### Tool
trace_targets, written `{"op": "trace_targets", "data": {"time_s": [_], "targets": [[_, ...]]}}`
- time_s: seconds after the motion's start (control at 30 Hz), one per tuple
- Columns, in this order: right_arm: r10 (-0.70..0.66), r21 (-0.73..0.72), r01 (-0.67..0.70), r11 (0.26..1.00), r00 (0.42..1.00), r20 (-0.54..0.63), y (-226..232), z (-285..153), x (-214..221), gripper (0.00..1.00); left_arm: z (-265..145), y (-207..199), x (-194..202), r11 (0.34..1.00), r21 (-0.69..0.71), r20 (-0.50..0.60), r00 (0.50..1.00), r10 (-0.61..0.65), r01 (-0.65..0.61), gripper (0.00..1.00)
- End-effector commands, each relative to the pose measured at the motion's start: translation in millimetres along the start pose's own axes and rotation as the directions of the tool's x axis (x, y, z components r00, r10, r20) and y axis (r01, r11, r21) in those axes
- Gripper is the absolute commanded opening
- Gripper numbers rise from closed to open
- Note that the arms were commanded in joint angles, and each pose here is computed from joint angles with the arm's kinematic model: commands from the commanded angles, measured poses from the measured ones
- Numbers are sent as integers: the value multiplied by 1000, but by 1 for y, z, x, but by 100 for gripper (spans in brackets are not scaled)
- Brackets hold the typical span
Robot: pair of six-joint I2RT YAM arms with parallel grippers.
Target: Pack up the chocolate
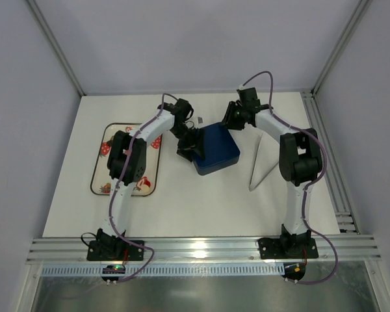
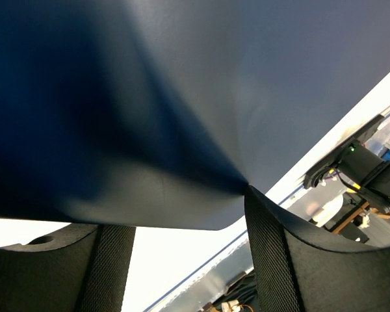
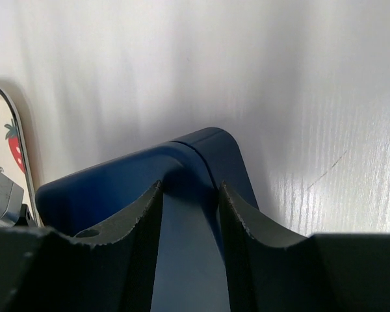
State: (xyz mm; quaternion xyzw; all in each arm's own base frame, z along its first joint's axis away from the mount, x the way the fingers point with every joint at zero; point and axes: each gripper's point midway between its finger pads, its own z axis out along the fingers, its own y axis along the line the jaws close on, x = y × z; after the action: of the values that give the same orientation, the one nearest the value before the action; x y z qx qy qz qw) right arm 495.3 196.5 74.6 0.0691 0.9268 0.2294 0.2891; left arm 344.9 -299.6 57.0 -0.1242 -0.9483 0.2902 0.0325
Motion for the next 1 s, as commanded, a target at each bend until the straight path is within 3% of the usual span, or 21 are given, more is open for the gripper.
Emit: {"op": "trace_targets", "data": {"time_s": [0.0,0.4,0.73,0.97], "targets": [[-9,238,86,968,951,-308,-60,16,95,37,55,81,32,952,-303,-121,993,-1,-37,63],[-103,312,263,913,888,-448,-65,12,114,35,62,74,44,977,-211,-63,997,-55,40,62],[-149,342,388,856,817,-557,-71,14,136,36,59,78,41,969,-141,68,979,-193,201,66],[-161,341,406,848,810,-564,-70,10,138,36,48,79,31,962,-102,166,958,-236,255,67]]}}
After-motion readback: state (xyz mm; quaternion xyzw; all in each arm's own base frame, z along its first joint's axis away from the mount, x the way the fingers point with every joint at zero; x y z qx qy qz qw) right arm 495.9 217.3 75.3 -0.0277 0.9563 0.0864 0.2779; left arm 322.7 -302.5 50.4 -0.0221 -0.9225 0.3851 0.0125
